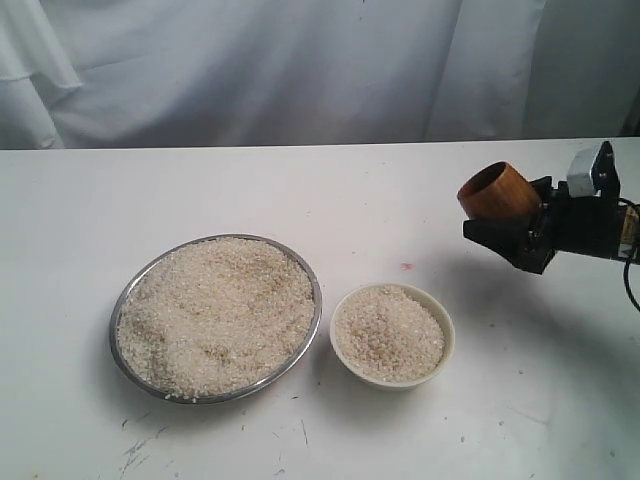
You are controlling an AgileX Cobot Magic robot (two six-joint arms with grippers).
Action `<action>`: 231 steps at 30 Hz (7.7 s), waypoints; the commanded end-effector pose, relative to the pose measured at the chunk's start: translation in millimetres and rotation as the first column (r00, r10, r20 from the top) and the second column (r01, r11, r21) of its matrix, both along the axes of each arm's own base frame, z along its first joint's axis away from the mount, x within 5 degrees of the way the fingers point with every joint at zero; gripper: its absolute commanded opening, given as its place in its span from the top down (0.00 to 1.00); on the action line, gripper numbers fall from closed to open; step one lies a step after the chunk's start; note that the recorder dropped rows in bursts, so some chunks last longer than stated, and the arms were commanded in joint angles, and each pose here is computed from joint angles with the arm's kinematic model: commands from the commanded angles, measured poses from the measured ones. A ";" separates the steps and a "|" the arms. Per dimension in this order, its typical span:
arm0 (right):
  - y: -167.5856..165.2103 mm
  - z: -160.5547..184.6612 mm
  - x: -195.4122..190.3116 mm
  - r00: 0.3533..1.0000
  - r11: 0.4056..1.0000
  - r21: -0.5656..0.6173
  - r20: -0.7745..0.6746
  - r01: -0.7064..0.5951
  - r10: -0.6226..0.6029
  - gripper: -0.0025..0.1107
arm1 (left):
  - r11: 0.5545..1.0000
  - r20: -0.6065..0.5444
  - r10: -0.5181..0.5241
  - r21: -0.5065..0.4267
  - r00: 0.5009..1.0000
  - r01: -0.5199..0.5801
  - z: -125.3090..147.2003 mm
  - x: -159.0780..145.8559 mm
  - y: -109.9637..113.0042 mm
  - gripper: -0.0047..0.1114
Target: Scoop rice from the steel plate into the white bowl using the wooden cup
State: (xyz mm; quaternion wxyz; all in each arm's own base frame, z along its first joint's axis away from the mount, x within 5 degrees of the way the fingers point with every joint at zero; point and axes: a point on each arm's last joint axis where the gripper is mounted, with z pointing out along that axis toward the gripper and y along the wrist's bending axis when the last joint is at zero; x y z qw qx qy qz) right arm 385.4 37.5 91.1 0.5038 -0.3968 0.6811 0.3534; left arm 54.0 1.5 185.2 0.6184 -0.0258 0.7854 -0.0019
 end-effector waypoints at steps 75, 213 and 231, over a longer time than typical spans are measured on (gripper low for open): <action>84.1 -16.8 35.4 0.987 0.991 0.063 0.115 -0.116 0.109 0.98 | 1.000 0.006 -0.003 0.000 1.000 0.003 -0.8 0.0 -0.1 0.96; 174.8 -45.6 50.9 0.912 0.931 0.017 0.206 -0.365 0.354 0.98 | 1.000 0.006 -0.003 0.000 1.000 0.003 -0.8 0.0 -0.1 0.96; 192.8 -49.6 36.7 0.872 0.891 -0.027 0.193 -0.453 0.449 0.98 | 1.000 0.006 -0.003 0.000 1.000 0.003 -0.8 0.0 -0.1 0.96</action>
